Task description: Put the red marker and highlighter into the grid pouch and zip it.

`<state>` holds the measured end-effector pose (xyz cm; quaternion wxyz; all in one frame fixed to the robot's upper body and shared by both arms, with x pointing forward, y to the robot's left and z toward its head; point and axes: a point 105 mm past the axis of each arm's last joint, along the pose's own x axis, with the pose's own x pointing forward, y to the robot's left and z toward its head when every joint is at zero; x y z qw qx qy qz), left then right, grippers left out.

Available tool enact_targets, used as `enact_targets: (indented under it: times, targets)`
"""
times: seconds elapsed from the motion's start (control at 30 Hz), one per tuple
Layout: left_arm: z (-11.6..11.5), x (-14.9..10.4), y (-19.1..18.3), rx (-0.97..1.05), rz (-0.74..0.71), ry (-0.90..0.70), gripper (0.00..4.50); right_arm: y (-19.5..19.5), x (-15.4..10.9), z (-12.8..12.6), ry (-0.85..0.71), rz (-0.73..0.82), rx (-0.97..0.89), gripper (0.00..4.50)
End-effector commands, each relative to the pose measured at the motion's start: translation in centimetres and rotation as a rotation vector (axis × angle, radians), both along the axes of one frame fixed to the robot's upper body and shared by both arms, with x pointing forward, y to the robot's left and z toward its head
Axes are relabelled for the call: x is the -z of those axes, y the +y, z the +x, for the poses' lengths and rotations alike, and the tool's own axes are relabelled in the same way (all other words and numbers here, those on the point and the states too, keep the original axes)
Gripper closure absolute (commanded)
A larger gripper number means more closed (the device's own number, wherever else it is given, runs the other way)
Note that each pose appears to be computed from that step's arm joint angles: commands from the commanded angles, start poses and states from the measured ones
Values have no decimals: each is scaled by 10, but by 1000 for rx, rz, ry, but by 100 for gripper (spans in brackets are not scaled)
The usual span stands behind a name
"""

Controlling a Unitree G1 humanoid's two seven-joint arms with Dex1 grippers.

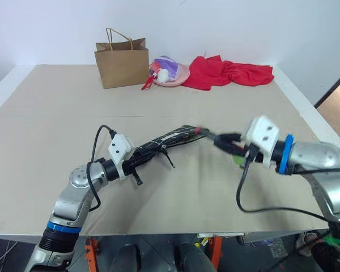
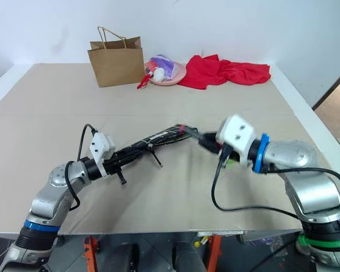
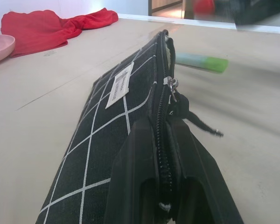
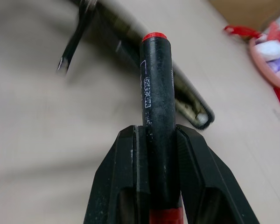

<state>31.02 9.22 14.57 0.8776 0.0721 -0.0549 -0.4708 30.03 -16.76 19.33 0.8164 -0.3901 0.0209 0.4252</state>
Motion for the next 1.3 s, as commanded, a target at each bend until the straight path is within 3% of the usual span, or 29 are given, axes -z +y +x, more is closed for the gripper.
enact_targets:
  times: [0.03, 0.93, 1.3]
  targets:
    - [-4, -13, -4, 28, -18, -42, 450, -3, -16, 5, -119, -77, -18, 394]
    - [-8, -8, -7, 64, 20, -49, 450, 13, 0, 35, -179, -246, -150, 394]
    - [-7, -9, -7, 74, 23, -52, 450, 51, 13, 40, -249, -363, -304, 394]
